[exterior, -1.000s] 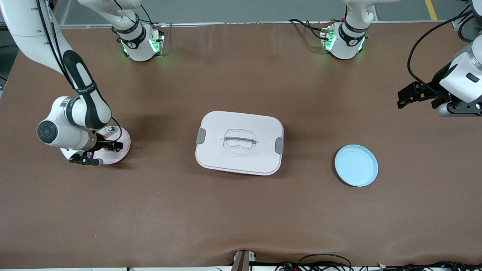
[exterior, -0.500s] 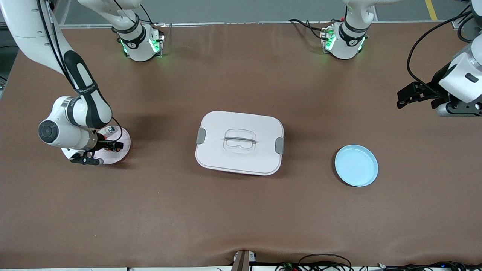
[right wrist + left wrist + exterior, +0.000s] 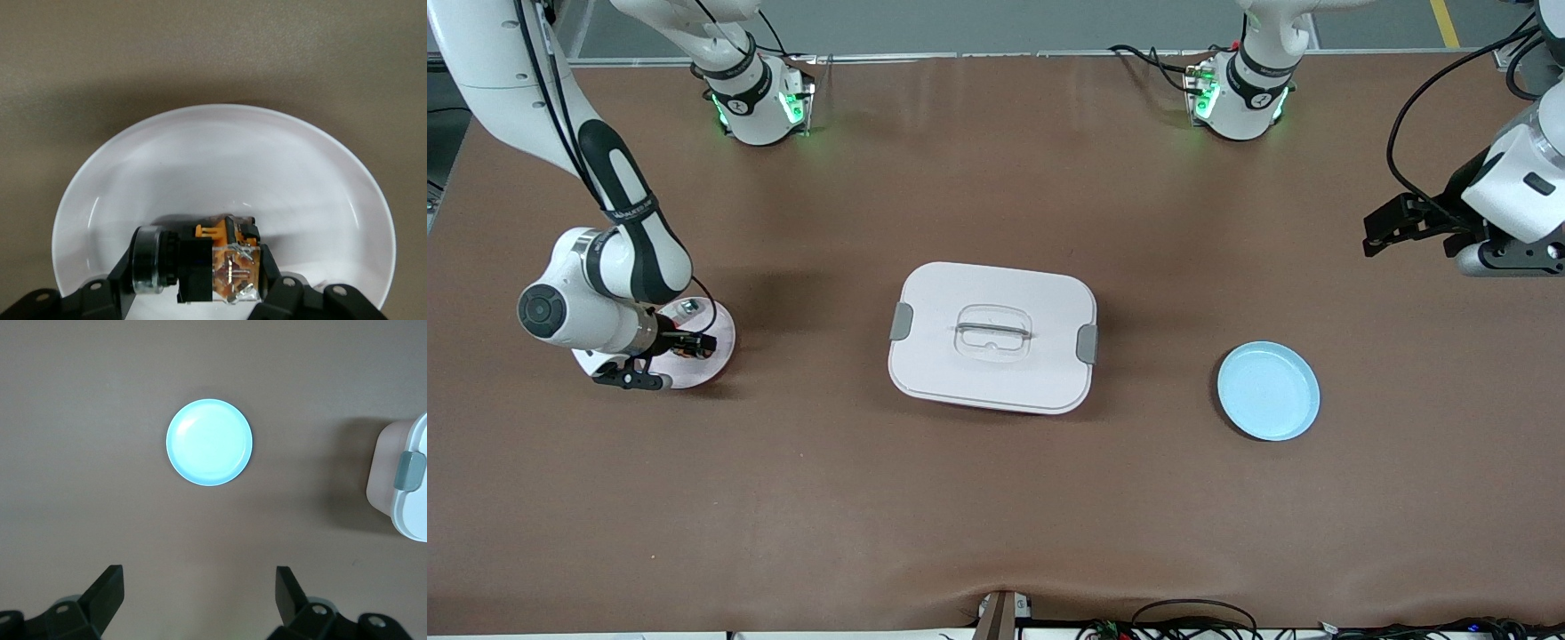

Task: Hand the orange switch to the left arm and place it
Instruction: 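Lower the right gripper and close it on the orange switch, then lift the switch with the right gripper and carry it over the box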

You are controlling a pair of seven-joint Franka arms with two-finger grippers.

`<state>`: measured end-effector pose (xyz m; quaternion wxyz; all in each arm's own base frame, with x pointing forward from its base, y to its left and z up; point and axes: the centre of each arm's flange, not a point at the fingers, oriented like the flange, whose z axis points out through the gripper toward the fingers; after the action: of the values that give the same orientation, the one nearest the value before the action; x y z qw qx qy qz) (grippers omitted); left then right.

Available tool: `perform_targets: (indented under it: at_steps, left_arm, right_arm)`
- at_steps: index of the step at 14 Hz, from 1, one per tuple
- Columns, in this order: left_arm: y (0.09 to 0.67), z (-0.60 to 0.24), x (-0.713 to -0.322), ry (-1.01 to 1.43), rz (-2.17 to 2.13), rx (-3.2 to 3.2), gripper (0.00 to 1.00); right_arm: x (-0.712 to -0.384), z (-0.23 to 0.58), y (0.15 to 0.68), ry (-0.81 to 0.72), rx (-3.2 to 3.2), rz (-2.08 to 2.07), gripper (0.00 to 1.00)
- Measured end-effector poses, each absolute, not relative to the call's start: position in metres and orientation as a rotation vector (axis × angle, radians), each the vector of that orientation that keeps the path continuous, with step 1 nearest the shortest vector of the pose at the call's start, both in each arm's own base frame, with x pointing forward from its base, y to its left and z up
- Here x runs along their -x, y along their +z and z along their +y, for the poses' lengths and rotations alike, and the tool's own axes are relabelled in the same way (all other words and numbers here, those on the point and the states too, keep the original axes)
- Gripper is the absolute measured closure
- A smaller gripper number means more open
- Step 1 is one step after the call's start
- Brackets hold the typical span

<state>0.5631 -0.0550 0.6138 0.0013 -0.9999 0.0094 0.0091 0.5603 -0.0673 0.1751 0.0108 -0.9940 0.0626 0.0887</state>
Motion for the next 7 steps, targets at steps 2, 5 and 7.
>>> perform_targets:
  at_steps: [2,5,7]
  left_arm:
    - [0.614,-0.055,-0.563,0.029,0.030,3.139,0.00]
    - [0.613,-0.056,-0.563,0.030,0.031,3.139,0.00]
    - [0.614,-0.056,-0.563,0.027,0.031,3.139,0.00]
  right_arm:
    - [-0.561,-0.064,0.181,0.312,3.095,0.184,0.27]
    - [-0.570,-0.046,0.232,0.353,3.085,0.133,0.27]
    - [-0.574,-0.039,0.280,0.387,3.075,0.108,0.27]
